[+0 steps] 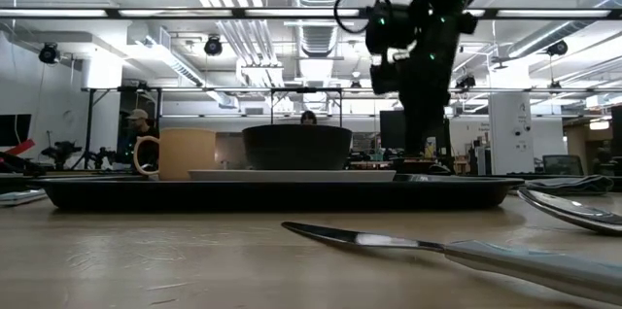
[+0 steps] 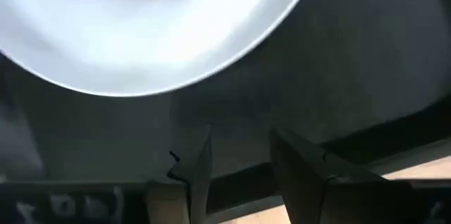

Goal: Set up tray
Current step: Adjust the white plate

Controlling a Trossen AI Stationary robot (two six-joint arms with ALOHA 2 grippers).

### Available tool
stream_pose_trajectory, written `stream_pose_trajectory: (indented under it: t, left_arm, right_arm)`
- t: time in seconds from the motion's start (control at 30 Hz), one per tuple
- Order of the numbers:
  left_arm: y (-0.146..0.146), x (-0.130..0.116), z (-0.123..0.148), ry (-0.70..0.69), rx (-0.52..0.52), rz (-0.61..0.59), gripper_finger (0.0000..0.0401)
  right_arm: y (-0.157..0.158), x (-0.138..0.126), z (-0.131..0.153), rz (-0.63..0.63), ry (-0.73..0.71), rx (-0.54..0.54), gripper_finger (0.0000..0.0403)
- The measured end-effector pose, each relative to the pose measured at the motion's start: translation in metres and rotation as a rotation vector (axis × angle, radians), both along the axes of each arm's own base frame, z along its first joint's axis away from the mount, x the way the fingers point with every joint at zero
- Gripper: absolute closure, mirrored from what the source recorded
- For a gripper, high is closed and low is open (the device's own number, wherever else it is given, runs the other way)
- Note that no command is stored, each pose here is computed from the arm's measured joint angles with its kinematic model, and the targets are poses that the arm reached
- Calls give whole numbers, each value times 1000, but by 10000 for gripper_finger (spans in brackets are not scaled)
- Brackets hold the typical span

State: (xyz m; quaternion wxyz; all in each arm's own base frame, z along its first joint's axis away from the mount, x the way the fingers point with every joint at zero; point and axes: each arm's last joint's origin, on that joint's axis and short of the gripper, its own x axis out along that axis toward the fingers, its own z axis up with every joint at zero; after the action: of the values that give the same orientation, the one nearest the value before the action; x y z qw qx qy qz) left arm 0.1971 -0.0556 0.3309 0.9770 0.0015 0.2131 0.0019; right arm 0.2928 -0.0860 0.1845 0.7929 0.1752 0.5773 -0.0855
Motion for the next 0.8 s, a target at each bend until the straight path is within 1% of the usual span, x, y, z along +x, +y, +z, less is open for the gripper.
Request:
stream_pose_trajectory:
  t: [0.17, 0.33, 0.43, 0.57, 0.8]
  left_arm:
    - [0, 0, 0, 0, 0, 1, 278]
    - [0, 0, 0, -3, 0, 2, 278]
    - [0, 0, 0, -4, 0, 2, 278]
    - [0, 0, 0, -4, 0, 2, 278]
    - [0, 0, 0, -4, 0, 2, 278]
  right_arm:
    - [2, -4, -18, -4, 11, 17, 305]
    - [4, -1, -21, 1, -34, 24, 347]
    - [8, 0, -23, 16, -50, 25, 366]
    - [11, 0, -27, 23, -62, 24, 374]
    - [10, 2, -28, 13, -93, 19, 374]
